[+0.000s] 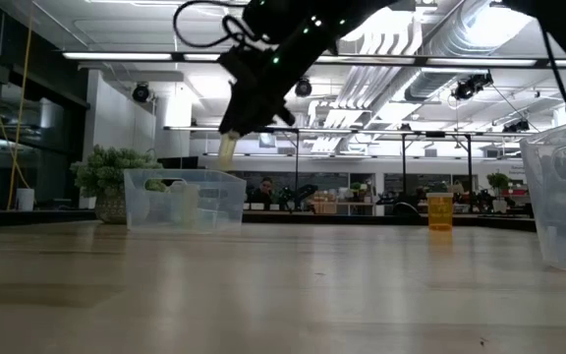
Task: Pick and place medicine bottles into bin by pill shape (circle, oval)
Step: Put the yellow tablet bottle into the top transparent bin
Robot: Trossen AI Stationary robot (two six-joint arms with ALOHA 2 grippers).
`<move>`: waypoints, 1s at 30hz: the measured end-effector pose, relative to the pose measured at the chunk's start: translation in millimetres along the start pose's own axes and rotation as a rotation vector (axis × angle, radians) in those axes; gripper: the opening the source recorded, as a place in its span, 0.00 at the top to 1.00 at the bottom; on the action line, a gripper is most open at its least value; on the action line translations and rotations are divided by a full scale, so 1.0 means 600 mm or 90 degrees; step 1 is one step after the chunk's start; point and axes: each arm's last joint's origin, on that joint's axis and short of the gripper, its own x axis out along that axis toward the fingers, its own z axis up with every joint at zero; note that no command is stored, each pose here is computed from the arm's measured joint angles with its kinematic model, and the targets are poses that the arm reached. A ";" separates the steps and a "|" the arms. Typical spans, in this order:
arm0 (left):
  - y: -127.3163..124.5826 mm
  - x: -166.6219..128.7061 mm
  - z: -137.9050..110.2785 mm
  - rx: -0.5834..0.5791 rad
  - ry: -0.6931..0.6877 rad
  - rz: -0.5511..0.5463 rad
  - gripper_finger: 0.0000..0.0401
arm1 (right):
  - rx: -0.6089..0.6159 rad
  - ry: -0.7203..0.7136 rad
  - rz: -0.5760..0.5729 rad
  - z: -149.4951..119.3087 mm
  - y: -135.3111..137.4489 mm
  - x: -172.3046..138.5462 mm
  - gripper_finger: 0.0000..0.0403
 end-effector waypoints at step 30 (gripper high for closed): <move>0.000 0.000 0.000 0.000 0.000 -0.003 0.37 | 0.026 0.065 0.006 -0.031 -0.003 0.063 0.74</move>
